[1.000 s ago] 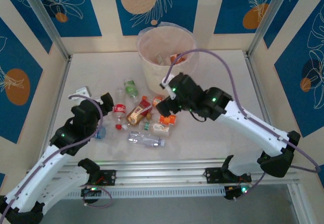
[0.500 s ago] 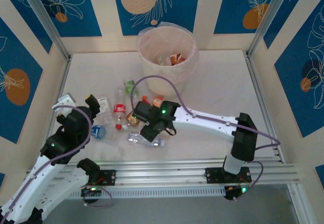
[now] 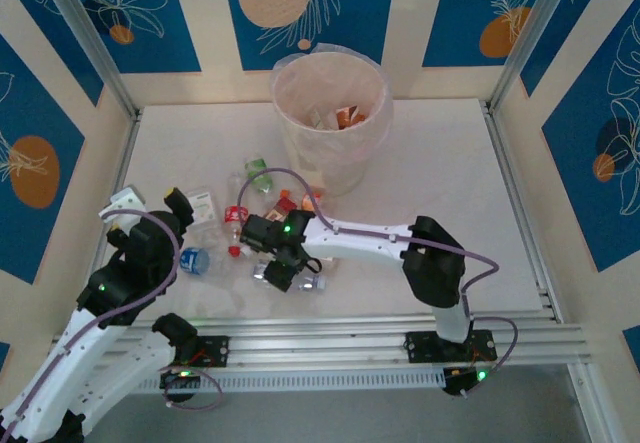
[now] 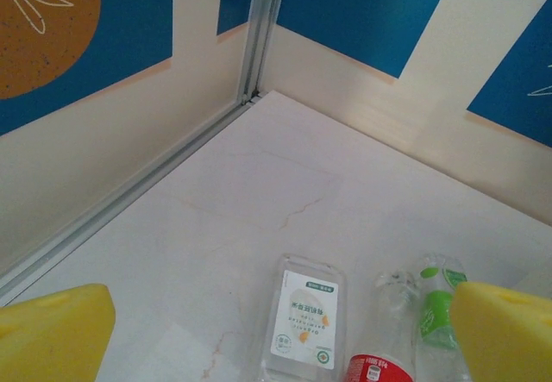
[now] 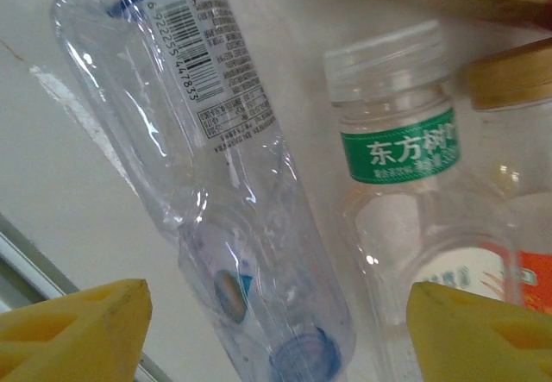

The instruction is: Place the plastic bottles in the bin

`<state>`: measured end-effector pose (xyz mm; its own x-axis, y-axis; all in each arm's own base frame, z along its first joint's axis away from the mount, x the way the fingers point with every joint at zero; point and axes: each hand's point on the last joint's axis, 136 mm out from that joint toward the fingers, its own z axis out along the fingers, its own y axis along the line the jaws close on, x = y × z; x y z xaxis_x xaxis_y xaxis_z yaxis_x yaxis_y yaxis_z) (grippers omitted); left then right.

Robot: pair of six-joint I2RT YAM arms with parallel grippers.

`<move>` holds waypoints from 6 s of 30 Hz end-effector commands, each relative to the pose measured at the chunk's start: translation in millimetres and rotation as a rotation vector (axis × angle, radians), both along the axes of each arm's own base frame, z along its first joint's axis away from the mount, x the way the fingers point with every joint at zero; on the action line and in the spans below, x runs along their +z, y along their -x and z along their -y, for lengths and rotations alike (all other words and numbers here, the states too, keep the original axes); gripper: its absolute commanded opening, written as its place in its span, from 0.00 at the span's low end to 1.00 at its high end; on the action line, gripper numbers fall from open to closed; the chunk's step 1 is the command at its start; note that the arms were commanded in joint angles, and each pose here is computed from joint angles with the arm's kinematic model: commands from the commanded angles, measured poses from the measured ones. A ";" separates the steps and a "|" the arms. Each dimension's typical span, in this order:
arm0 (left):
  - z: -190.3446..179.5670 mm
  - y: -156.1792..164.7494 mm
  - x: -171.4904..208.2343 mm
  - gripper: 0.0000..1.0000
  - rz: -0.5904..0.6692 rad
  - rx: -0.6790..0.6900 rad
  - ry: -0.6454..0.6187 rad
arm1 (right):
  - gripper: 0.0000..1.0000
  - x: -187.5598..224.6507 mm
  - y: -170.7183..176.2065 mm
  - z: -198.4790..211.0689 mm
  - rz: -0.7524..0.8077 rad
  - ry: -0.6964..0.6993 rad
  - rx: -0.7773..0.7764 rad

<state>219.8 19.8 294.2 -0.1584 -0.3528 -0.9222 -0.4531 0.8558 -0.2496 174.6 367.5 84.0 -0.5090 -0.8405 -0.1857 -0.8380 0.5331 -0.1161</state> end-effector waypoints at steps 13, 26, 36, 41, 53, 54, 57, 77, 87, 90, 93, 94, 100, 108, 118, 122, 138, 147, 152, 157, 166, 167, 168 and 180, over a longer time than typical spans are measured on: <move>-16.7 14.3 16.3 0.99 0.052 0.061 0.004 | 0.74 -20.6 1.4 -23.3 -0.054 -0.016 0.055; -15.6 13.5 14.7 0.99 0.049 0.057 0.007 | 0.71 -44.7 9.7 -22.0 -0.107 0.020 0.067; -15.7 13.0 13.5 0.99 0.046 0.060 0.003 | 0.70 -57.6 14.1 -19.4 -0.132 0.047 0.079; -15.7 13.2 13.3 1.00 0.043 0.060 0.001 | 0.70 -62.5 14.8 -18.4 -0.135 0.058 0.084; -16.0 13.4 13.7 1.00 0.046 0.061 0.003 | 0.72 -68.0 19.3 -19.0 -0.128 0.079 0.105; -16.0 13.4 13.6 0.99 0.045 0.061 0.002 | 0.72 -68.7 19.6 -18.7 -0.127 0.082 0.106; -16.2 13.6 13.6 1.00 0.045 0.062 0.002 | 0.70 -68.2 19.8 -19.5 -0.124 0.082 0.109; -13.1 11.2 14.3 1.00 0.042 0.048 0.002 | 0.50 32.2 -2.0 -14.9 0.040 -0.081 0.079; -6.4 4.7 10.3 0.99 0.032 0.029 0.005 | 0.49 142.7 -61.7 23.7 0.299 -0.266 -0.037; -1.8 0.4 9.7 1.00 0.022 0.014 0.004 | 0.49 183.2 -86.6 35.4 0.400 -0.339 -0.069; 2.9 -3.6 8.3 1.00 0.012 0.000 0.006 | 0.49 224.4 -108.0 42.5 0.485 -0.420 -0.083; 4.4 -4.9 7.6 1.00 0.008 -0.005 0.006 | 0.49 239.2 -115.4 44.0 0.514 -0.449 -0.083; 15.6 -12.6 2.3 1.00 -0.017 -0.050 0.010 | 0.48 325.3 -160.8 54.6 0.662 -0.621 -0.116; 24.4 -17.9 -1.9 0.99 -0.045 -0.088 0.005 | 0.48 385.4 -227.5 68.6 0.769 -0.754 -0.198; 27.9 -19.9 0.4 1.00 -0.050 -0.111 -0.008 | 0.48 351.2 -307.0 80.0 0.696 -0.764 -0.325; 29.2 -20.7 0.0 0.99 -0.057 -0.118 -0.014 | 0.48 319.0 -327.7 85.7 0.630 -0.742 -0.374; 33.4 -23.6 -4.2 1.00 -0.085 -0.137 -0.033 | 0.49 210.0 -348.2 91.7 0.470 -0.526 -0.388; 35.7 -24.5 -3.8 0.99 -0.093 -0.148 -0.034 | 0.55 173.7 -347.5 91.7 0.401 -0.453 -0.376; 36.7 -25.2 -4.4 1.00 -0.096 -0.151 -0.032 | 0.65 160.7 -347.4 88.9 0.376 -0.437 -0.375; 37.5 -25.4 -5.2 0.99 -0.106 -0.157 -0.040 | 0.80 163.1 -349.2 87.8 0.390 -0.437 -0.374; 46.6 -31.5 -12.1 1.00 -0.160 -0.193 -0.063 | 0.88 199.7 -346.0 91.4 0.453 -0.470 -0.379; 48.4 -32.4 -13.5 1.00 -0.167 -0.200 -0.064 | 0.90 206.2 -344.2 91.6 0.461 -0.479 -0.379; 50.2 -33.3 -14.6 1.00 -0.176 -0.207 -0.065 | 0.93 213.6 -342.1 92.3 0.471 -0.489 -0.378; 57.3 -28.4 -48.7 0.99 -0.318 -0.199 0.015 | 0.99 285.2 -305.2 115.6 0.547 -0.596 -0.452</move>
